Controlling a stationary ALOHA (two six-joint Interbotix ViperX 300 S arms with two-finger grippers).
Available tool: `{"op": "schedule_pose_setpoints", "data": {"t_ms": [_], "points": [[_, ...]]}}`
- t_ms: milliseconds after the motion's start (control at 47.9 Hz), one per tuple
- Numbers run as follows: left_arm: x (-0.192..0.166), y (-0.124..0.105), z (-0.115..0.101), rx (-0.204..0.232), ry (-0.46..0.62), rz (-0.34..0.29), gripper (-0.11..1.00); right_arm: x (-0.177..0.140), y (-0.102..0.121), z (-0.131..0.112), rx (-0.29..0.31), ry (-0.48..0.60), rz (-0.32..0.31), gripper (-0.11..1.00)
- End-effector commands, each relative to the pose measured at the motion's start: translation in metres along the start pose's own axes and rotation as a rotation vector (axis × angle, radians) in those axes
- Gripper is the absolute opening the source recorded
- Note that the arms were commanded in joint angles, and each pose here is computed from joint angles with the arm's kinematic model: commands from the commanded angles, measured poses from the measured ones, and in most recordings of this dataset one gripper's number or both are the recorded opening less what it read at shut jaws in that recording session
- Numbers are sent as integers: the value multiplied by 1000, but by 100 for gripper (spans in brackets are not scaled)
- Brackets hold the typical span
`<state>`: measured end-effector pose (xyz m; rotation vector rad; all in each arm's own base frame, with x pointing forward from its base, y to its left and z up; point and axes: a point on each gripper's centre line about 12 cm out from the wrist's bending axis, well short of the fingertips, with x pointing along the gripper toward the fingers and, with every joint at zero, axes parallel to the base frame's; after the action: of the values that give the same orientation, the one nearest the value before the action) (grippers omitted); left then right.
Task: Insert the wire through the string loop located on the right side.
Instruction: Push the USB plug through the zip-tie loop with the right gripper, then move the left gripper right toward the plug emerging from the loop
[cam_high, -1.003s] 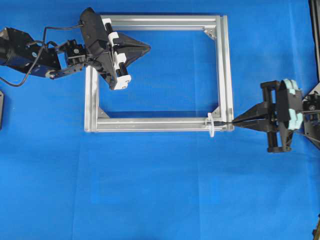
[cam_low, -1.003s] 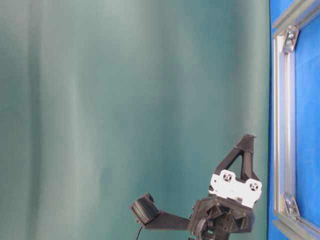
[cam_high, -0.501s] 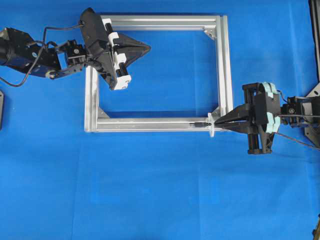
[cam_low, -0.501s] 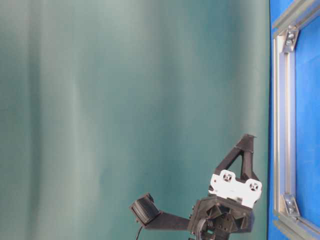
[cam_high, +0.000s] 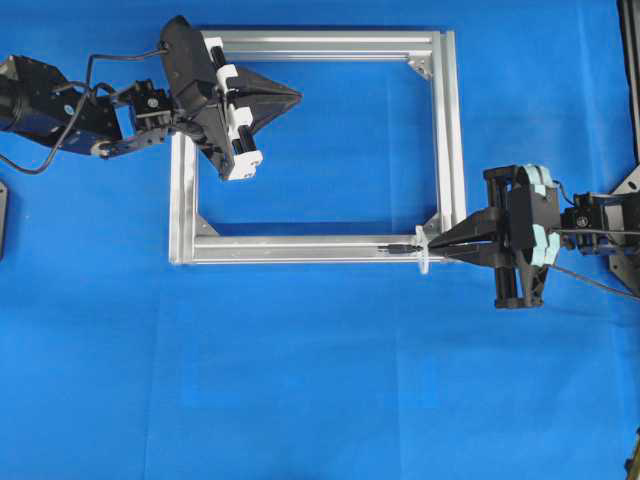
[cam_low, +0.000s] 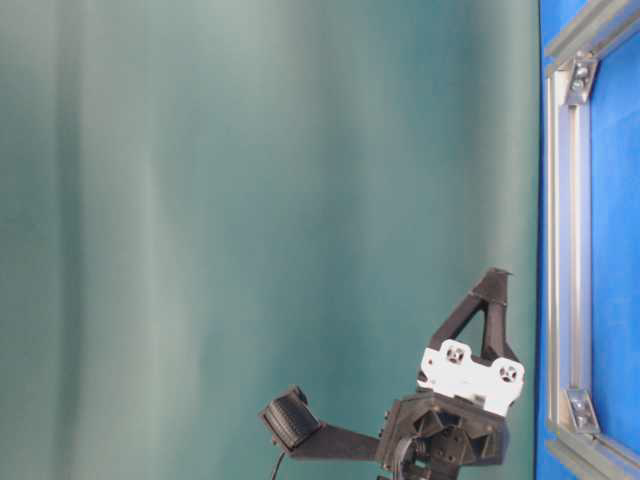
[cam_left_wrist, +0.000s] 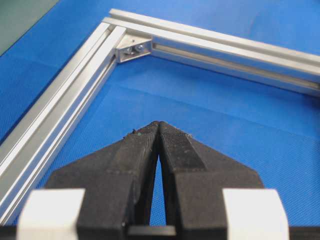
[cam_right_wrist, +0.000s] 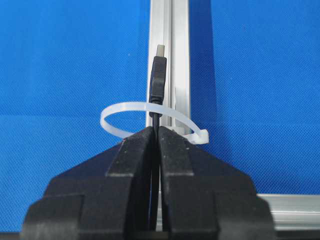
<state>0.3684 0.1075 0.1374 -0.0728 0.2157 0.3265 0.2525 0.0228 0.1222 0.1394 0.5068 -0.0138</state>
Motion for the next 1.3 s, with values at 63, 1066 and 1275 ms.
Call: {"op": "schedule_pose_setpoints", "data": {"t_ms": [63, 1066, 1275], "points": [[-4, -12, 15, -6, -48, -33, 0, 2, 1, 7, 4, -27, 2, -4], [-37, -151, 1, 53, -5, -396, 0, 2, 1, 9, 1, -32, 3, -4], [-23, -154, 13, 49, -38, -389, 0, 3, 2, 10, 2, -36, 4, -4]]}}
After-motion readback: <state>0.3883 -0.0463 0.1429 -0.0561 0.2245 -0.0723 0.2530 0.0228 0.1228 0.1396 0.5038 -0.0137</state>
